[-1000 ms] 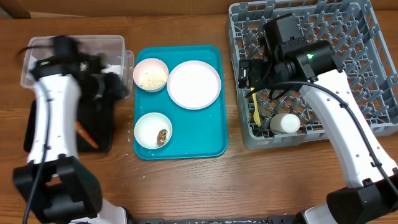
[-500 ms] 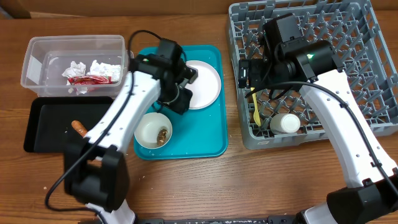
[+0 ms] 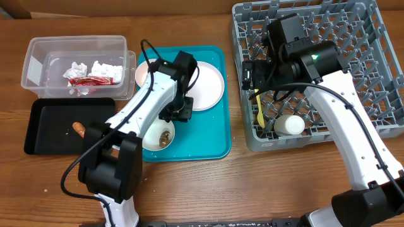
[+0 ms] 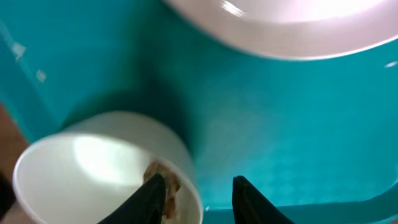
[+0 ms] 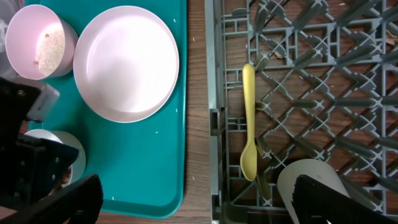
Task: Sort waste into correct bins and load items into the dishwasher
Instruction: 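Reach the left gripper to the bowl with brown food and grasp it, then carry the bowl left and tip its brown food onto the black tray, then bring the empty white bowl back and set it on the white plate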
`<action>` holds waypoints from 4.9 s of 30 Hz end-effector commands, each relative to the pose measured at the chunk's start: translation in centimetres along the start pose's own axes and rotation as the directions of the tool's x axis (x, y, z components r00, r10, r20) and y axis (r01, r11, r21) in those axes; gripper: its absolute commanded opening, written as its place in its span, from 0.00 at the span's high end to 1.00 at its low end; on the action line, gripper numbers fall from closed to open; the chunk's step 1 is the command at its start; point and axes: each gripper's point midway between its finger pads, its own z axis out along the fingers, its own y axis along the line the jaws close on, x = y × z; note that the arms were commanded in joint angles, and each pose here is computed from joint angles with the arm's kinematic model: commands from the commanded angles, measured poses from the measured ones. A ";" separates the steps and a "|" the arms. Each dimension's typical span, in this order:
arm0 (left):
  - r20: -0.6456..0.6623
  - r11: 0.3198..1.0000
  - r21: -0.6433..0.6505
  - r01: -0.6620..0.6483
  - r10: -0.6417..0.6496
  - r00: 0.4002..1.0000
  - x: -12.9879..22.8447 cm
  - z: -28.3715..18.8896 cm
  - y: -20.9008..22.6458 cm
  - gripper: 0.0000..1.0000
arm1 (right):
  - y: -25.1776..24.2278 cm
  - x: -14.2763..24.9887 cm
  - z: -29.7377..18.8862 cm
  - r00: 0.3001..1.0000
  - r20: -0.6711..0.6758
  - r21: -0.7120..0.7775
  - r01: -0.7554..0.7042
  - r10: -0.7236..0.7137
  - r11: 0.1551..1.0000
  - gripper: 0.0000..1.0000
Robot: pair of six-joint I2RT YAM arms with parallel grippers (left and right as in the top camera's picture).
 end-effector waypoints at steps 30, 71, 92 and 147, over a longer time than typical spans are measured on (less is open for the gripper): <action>0.076 0.987 -0.087 0.136 -0.130 0.989 0.4 1.3 1.1 0.96 | 0.3 -0.4 -1.0 1.000 0.026 -0.009 0.010 -0.010 1.000 0.00; 0.400 0.371 0.913 -0.172 -0.727 0.558 2.8 -11.1 26.3 0.96 | 0.3 -0.2 -1.0 1.000 0.020 -0.008 0.012 -0.012 1.000 0.00; 0.274 0.193 0.960 -0.202 -0.789 0.550 1.9 -10.4 26.3 0.96 | 0.3 -0.2 -1.0 1.000 0.020 -0.007 0.013 -0.013 1.000 0.00; 0.526 0.984 0.004 -0.179 0.150 0.837 -12.8 -8.7 -1.0 0.25 | 0.2 -0.1 -1.0 1.000 0.018 -0.005 0.013 -0.013 1.000 0.00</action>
